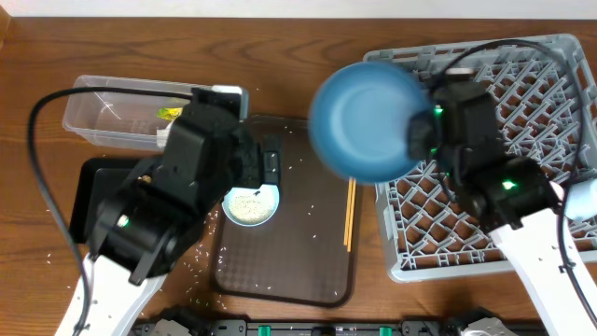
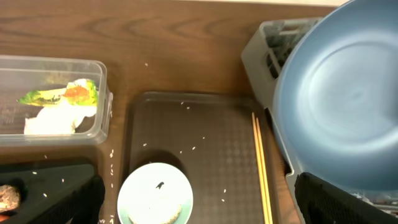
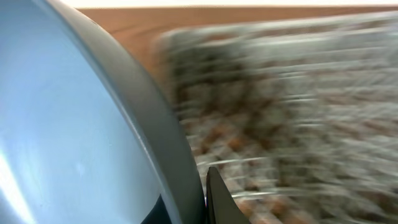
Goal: Sort waste into correct bins and load items into the dishwasher rack
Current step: 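Hand the blue plate from the left gripper to the right gripper, then place the blue plate upright in the dish rack with the right gripper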
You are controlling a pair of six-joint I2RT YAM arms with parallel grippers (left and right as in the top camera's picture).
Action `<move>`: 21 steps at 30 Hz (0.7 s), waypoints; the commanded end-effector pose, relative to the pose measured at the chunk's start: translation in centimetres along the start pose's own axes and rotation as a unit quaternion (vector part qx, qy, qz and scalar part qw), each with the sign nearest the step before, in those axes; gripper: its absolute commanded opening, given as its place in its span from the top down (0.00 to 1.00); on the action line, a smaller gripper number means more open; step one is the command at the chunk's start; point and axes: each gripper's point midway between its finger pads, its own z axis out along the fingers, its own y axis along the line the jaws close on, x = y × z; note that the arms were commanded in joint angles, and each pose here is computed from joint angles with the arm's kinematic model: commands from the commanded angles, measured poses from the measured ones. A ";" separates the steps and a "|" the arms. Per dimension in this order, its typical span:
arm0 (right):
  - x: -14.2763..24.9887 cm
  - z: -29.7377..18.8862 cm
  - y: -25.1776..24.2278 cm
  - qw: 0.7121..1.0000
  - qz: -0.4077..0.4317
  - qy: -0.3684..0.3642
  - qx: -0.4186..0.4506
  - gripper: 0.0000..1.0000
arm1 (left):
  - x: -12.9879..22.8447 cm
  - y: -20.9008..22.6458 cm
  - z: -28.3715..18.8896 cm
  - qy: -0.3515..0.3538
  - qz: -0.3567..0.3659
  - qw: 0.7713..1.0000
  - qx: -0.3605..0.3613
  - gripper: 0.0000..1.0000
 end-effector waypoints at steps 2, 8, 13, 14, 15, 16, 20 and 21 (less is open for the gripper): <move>-3.6 -3.5 -11.7 0.947 0.048 -0.103 0.302 0.99 | -0.9 -0.2 -1.9 -0.027 0.002 1.000 0.011 0.02; -7.3 -6.2 -17.6 0.880 0.039 -0.151 0.448 0.99 | -0.4 0.0 -1.9 -0.018 0.003 1.000 0.007 0.02; -8.0 -4.6 -20.4 0.851 -0.040 -0.092 0.515 0.99 | -0.1 0.1 -1.8 -0.011 0.004 1.000 0.005 0.02; -8.0 -4.1 -20.9 0.845 -0.059 -0.076 0.527 0.99 | 0.0 0.2 -1.8 -0.009 0.004 1.000 0.004 0.02; -8.1 -3.4 -21.3 0.839 -0.079 -0.060 0.534 0.99 | 0.1 0.2 -1.8 -0.007 0.004 1.000 0.003 0.02; -8.2 -2.7 -21.8 0.833 -0.101 -0.043 0.542 0.99 | 0.3 0.3 -1.8 -0.005 0.005 1.000 0.002 0.02; -8.6 0.4 -22.8 0.815 -0.174 0.006 0.553 0.99 | 0.4 0.3 -1.8 -0.002 0.005 1.000 0.001 0.02; -8.7 1.1 -22.8 0.811 -0.187 0.014 0.554 0.99 | 0.4 0.3 -1.8 -0.002 0.005 1.000 0.001 0.02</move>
